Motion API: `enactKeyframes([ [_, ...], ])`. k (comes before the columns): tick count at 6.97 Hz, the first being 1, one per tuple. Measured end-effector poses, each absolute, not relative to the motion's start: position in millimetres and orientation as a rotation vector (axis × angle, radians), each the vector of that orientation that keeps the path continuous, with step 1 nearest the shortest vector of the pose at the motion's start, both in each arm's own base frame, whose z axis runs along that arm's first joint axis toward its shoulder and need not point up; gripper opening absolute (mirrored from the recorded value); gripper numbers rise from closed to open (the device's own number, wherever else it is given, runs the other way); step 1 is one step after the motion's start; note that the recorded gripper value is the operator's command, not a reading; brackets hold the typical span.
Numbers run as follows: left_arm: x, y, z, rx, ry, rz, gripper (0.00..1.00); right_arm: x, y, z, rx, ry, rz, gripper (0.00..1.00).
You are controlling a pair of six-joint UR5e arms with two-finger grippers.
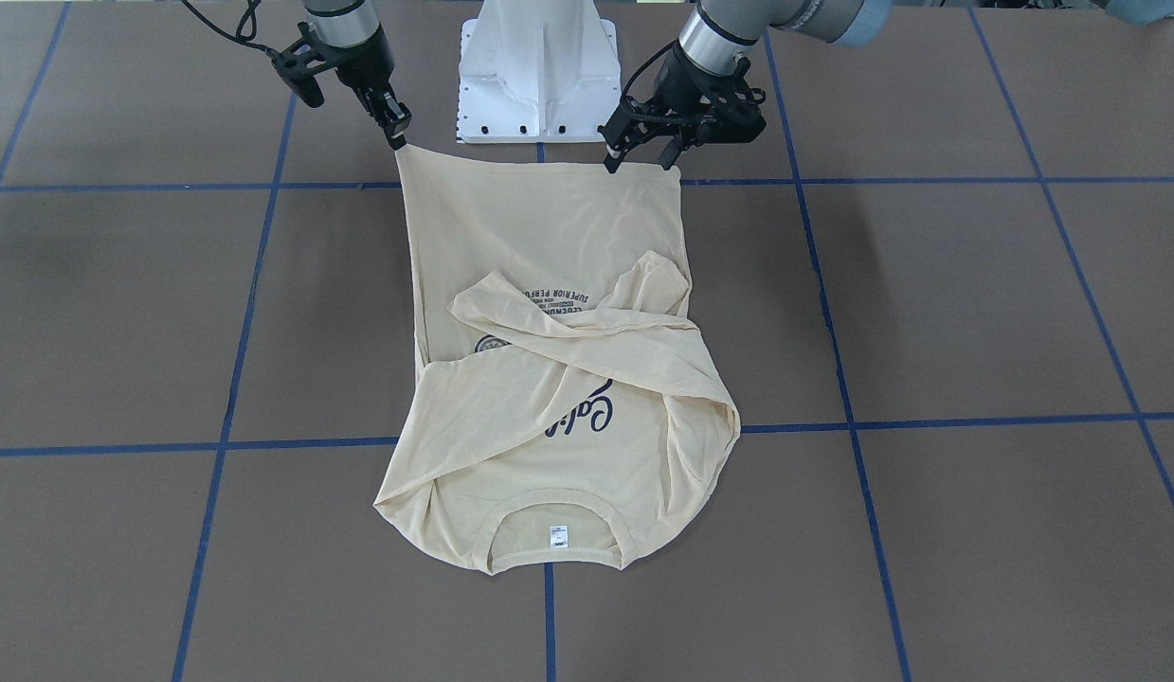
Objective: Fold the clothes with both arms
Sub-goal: 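Move the left gripper down to the hem corner nearest the robot, then grasp both hem corners nearest the robot with left and right grippers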
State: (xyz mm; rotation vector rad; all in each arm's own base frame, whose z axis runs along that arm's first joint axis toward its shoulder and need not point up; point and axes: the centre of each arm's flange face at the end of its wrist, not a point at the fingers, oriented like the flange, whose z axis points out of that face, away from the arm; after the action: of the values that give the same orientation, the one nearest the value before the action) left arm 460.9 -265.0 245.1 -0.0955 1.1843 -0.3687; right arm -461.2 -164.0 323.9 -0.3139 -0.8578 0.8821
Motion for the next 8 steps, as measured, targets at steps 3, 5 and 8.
enactKeyframes([
  [3,466.8,-242.1,286.6,-0.119,1.133,-0.326,0.97,-459.5,-165.3,324.2,-0.312,-0.858,0.885,0.0],
  [5,469.2,-238.6,312.8,-0.137,1.091,-0.343,0.94,-458.9,-165.6,324.8,-0.311,-0.856,0.886,0.0],
  [8,493.5,-224.7,341.4,-0.197,1.025,-0.393,0.81,-458.2,-166.1,326.1,-0.309,-0.854,0.887,0.0],
])
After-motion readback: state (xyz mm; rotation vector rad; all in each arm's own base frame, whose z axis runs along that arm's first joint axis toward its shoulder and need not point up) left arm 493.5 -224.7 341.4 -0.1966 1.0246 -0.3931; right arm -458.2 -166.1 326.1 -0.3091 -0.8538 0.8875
